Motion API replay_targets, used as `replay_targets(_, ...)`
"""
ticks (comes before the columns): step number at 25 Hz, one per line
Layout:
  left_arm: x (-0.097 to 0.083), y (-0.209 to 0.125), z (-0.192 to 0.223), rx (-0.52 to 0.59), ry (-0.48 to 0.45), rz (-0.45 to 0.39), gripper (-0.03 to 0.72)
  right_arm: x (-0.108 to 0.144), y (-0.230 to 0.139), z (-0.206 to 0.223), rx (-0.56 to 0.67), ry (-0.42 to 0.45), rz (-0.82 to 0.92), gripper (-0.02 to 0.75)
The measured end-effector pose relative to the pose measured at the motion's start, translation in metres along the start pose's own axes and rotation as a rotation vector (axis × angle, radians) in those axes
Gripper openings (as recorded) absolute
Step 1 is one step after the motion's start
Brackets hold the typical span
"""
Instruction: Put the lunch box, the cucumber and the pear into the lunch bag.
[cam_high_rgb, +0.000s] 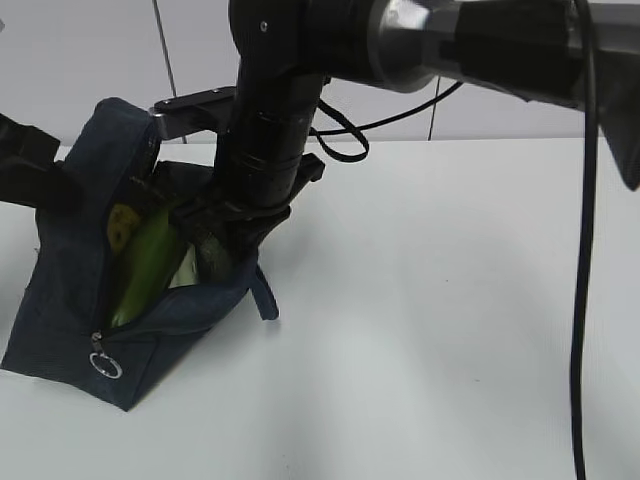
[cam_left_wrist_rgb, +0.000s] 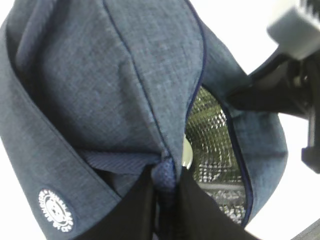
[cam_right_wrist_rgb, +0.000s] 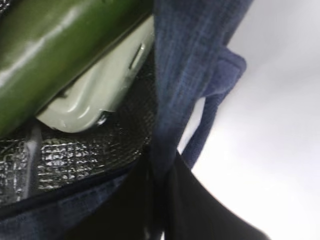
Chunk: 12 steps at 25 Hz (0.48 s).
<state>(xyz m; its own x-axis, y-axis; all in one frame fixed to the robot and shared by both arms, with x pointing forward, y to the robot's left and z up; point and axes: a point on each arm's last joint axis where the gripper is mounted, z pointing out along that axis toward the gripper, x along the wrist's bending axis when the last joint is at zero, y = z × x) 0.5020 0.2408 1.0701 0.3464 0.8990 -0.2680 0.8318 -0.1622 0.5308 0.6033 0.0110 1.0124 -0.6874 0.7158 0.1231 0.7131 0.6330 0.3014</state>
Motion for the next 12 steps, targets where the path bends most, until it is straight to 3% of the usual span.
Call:
replay_targets(7,-0.018,-0.001,0.005,0.026,-0.042,0.052,0.017,-0.004,-0.003,-0.045,-0.041,-0.096,-0.029,0.004)
replay_targets(12,-0.029,0.006,0.015,0.023,-0.083,0.061,0.017,-0.023,-0.009,-0.066,-0.037,-0.138,0.014,0.003)
